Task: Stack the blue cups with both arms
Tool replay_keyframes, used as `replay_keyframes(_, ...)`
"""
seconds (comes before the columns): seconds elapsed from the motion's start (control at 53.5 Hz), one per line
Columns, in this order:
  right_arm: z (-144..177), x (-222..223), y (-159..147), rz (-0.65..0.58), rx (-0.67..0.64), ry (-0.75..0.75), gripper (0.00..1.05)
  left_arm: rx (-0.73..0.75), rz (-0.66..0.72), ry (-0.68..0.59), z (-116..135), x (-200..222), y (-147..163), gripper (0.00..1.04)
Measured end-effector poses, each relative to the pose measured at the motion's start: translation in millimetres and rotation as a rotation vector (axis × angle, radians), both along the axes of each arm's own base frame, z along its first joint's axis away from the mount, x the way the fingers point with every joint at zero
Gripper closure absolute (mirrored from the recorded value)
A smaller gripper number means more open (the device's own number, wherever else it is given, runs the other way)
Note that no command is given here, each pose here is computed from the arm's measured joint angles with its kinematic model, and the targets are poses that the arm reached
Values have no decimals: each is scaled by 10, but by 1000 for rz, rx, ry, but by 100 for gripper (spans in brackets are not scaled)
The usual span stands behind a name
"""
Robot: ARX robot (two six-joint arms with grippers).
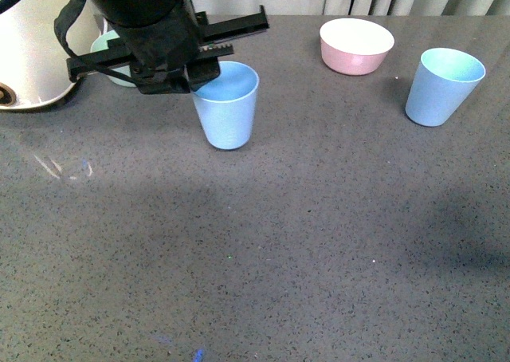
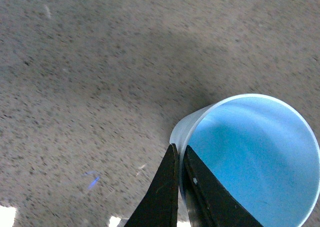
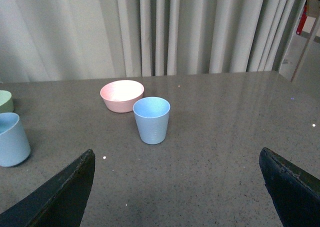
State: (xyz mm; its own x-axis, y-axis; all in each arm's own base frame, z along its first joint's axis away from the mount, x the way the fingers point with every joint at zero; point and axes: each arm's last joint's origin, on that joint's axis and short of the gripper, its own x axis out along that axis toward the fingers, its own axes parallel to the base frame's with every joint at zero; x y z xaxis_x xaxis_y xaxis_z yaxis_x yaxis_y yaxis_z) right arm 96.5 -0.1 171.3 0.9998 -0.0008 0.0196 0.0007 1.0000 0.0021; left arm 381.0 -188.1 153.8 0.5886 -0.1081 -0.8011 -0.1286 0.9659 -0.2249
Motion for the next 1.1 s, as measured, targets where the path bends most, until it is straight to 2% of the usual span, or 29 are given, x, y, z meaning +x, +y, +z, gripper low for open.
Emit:
replay_keyframes(0.374,0,0,0,0,0,0,9,-65,-130,-43,2,-305,-545,103)
replay_keyframes(0.673,0,0,0,0,0,0,9,-33,-135,-39,-190,-303,-624,103)
replay_keyframes(0.86,0,0,0,0,0,0,9,-33,-136,-38,-197,-294,-629,103)
replay_keyframes(0.916,0,0,0,0,0,0,9,-35,-137,-37,-198,-294,-630,99)
replay_keyframes(1.103,0,0,0,0,0,0,9,-46,-143,-41,-197,-289,-637,74)
